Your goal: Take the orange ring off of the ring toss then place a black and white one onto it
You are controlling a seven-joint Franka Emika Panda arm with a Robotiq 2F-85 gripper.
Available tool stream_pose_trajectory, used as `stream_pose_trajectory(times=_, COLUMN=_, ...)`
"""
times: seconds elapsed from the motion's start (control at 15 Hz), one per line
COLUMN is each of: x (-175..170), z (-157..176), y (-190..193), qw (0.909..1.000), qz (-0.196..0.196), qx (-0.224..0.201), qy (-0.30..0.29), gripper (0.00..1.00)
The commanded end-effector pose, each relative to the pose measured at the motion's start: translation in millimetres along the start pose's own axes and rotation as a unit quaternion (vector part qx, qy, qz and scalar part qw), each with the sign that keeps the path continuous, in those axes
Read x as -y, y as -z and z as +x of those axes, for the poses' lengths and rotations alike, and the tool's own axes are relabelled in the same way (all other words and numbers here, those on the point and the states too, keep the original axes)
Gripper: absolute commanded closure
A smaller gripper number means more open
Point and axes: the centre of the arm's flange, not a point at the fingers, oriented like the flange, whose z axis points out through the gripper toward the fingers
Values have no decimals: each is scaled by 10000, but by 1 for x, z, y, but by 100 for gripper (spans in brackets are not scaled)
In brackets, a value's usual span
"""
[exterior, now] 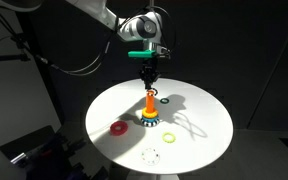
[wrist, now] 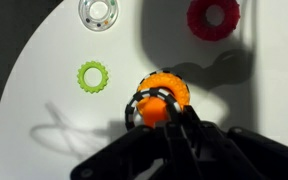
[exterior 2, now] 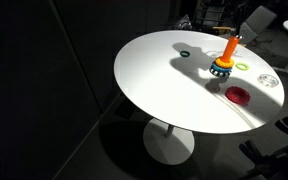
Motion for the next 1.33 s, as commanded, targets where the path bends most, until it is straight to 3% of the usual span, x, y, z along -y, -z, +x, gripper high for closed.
stream_pose_trajectory(times=0.0, x=2, z=4, y=8, qw=9999, qz=-133, qx=48, qy=-70, gripper=95)
stream_pose_trajectory(times=0.93, x=12, z=7, y=-6, qw=9983, qz=-490, qx=313, qy=-29, gripper=94)
stream_pose_trajectory(times=1.0, x=12, z=7, y=-7, qw=9981, qz=-515, qx=329, qy=-39, gripper=63)
stream_pose_trajectory(times=1.13, x=11, z=6, y=-6, qw=9981, qz=-497, qx=365, qy=-57, gripper=61)
stream_pose_trajectory(times=1.27, x=11, z=5, y=-6, qw=9983, qz=-432, qx=398, qy=-45, gripper=45)
